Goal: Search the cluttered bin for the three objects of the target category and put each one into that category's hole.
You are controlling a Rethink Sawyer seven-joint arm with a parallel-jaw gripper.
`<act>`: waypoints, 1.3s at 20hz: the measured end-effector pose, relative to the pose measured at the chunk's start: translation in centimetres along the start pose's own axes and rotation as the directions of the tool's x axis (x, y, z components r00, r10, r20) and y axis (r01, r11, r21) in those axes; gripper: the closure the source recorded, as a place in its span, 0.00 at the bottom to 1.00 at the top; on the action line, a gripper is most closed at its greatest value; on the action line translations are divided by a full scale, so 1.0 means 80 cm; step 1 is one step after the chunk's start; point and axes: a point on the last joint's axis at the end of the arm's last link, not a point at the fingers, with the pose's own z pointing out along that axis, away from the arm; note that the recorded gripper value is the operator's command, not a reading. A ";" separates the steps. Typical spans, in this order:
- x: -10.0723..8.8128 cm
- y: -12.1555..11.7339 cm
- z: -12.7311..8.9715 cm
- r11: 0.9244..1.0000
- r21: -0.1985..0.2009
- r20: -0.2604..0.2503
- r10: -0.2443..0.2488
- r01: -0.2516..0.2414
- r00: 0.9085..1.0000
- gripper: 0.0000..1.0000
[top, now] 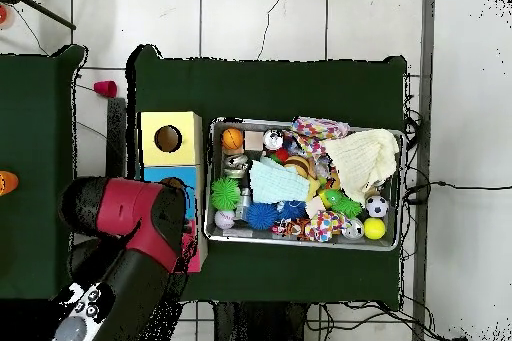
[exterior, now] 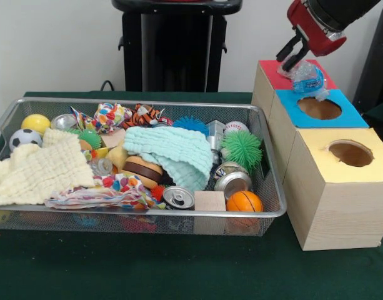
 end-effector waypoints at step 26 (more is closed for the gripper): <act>0.001 0.004 0.007 1.000 0.009 0.002 -0.004 0.004 1.000 0.00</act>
